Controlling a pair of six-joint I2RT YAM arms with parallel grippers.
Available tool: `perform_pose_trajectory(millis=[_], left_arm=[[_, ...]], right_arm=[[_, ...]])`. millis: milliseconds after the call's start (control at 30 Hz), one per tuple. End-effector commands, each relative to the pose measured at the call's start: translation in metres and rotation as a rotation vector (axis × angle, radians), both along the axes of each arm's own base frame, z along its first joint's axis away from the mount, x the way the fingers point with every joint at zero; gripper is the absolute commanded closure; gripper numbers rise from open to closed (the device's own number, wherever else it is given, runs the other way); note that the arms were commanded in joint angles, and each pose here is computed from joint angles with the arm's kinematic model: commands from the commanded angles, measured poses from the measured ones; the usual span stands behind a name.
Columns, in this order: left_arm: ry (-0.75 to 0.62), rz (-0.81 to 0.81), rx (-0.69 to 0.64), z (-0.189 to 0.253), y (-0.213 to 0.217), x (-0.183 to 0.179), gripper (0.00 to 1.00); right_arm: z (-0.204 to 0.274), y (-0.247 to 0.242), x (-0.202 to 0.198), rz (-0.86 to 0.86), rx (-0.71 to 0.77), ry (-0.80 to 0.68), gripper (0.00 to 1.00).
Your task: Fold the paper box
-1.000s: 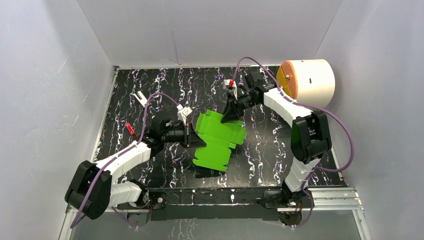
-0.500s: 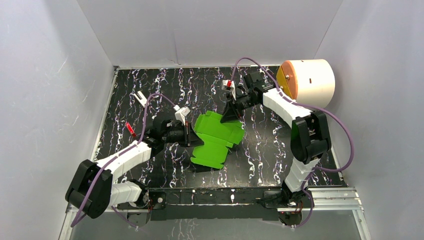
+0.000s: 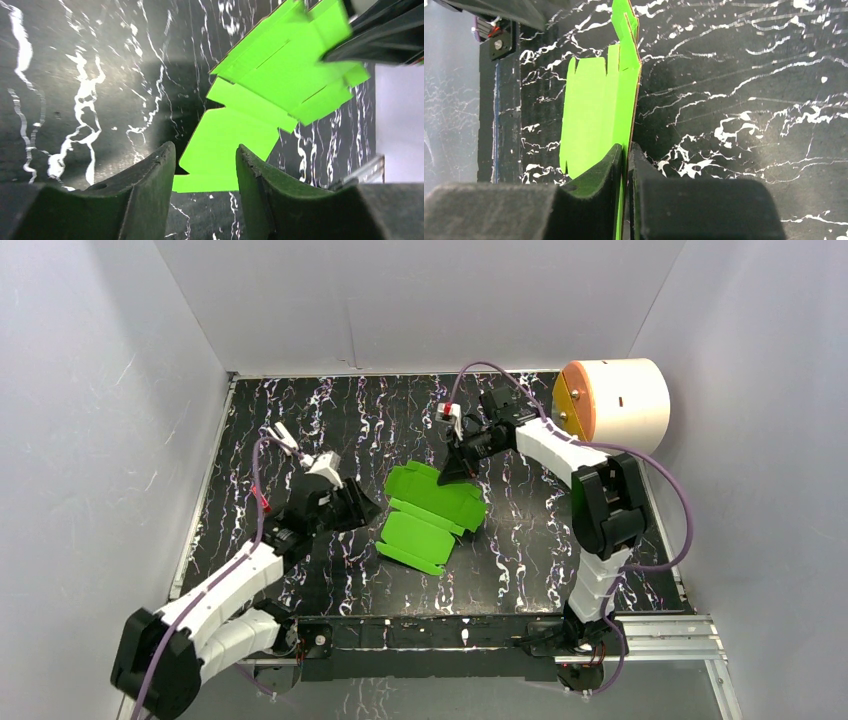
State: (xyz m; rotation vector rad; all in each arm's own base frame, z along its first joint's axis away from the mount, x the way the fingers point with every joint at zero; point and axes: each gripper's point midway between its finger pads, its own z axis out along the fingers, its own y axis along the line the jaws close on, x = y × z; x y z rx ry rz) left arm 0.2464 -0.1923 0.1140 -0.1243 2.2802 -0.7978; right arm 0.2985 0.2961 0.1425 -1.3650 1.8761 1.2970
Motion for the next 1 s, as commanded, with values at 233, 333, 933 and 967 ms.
perform_pose_trajectory(millis=[233,333,933,967], left_arm=[[-0.062,0.091,-0.236,0.040,-0.022,0.028,0.61],[-0.018,0.043,-0.284,0.035,-0.044,0.041,0.64],[0.134,-0.016,-0.348,-0.022,-0.102,0.087,0.79],[0.145,-0.011,-0.340,-0.028,-0.102,0.087,0.79]], right_arm=[[-0.026,0.012,0.023,-0.109,-0.057,0.021,0.90],[-0.032,0.013,0.025,-0.119,-0.065,0.039,0.88],[-0.069,0.012,0.037,-0.186,-0.127,0.092,0.82],[-0.069,0.012,0.037,-0.184,-0.128,0.092,0.82]])
